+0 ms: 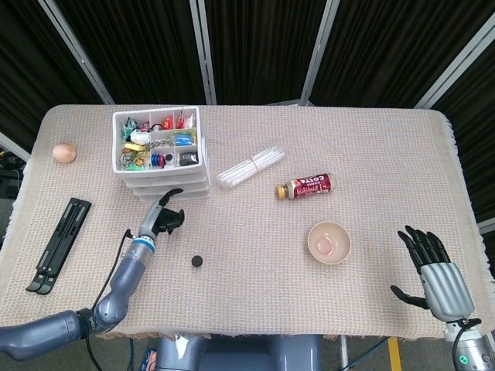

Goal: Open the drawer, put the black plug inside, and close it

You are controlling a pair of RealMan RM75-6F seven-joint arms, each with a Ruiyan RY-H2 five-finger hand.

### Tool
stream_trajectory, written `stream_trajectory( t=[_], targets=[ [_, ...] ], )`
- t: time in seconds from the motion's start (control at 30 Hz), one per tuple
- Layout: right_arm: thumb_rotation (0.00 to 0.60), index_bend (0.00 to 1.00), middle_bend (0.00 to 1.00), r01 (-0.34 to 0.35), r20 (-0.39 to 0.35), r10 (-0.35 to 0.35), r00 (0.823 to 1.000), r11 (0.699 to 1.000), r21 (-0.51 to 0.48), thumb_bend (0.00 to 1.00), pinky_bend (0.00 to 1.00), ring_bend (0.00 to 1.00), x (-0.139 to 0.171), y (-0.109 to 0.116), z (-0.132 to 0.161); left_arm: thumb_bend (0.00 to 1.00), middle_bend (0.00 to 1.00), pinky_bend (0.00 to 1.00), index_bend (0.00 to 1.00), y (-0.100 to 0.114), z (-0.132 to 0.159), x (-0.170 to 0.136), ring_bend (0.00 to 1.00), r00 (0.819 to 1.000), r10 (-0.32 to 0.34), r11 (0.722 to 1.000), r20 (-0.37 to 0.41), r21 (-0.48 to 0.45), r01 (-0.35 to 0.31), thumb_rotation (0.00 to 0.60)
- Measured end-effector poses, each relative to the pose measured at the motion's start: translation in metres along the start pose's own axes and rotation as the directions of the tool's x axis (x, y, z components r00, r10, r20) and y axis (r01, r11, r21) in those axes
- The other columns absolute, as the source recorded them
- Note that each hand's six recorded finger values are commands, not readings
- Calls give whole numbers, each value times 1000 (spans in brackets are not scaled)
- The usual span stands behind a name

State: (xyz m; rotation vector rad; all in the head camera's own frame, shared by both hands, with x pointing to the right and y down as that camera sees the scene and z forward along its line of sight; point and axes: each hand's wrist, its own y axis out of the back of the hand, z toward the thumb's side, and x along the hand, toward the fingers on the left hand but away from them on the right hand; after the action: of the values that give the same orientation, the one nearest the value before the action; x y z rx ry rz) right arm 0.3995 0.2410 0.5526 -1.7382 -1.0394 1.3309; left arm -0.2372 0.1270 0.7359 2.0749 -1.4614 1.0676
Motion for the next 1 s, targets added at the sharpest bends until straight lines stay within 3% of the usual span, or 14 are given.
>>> stream_trajectory(
  t=[0.4,0.73,0.9,1.0],
  targets=[
    [600,21,0,0,2,0,1000,1000,1,80,0,0,0,0,0,604,980,794,232,-2,1,-6,886,1000,-29,999,11,30,28,600],
    [600,22,0,4,0,-4,1000,1000,3,81,0,0,0,1,1,602,977,792,232,-3,-13,-30,886,999,-51,997,16,54,51,600],
    [600,22,0,7,4,-7,1000,1000,3,80,0,0,1,1,0,604,972,791,225,0,-20,-46,885,998,-46,990,46,133,39,600],
    [600,22,0,6,3,-6,1000,1000,2,80,0,0,1,1,1,604,973,791,223,3,-25,-56,885,996,-45,968,75,250,24,600]
  ],
)
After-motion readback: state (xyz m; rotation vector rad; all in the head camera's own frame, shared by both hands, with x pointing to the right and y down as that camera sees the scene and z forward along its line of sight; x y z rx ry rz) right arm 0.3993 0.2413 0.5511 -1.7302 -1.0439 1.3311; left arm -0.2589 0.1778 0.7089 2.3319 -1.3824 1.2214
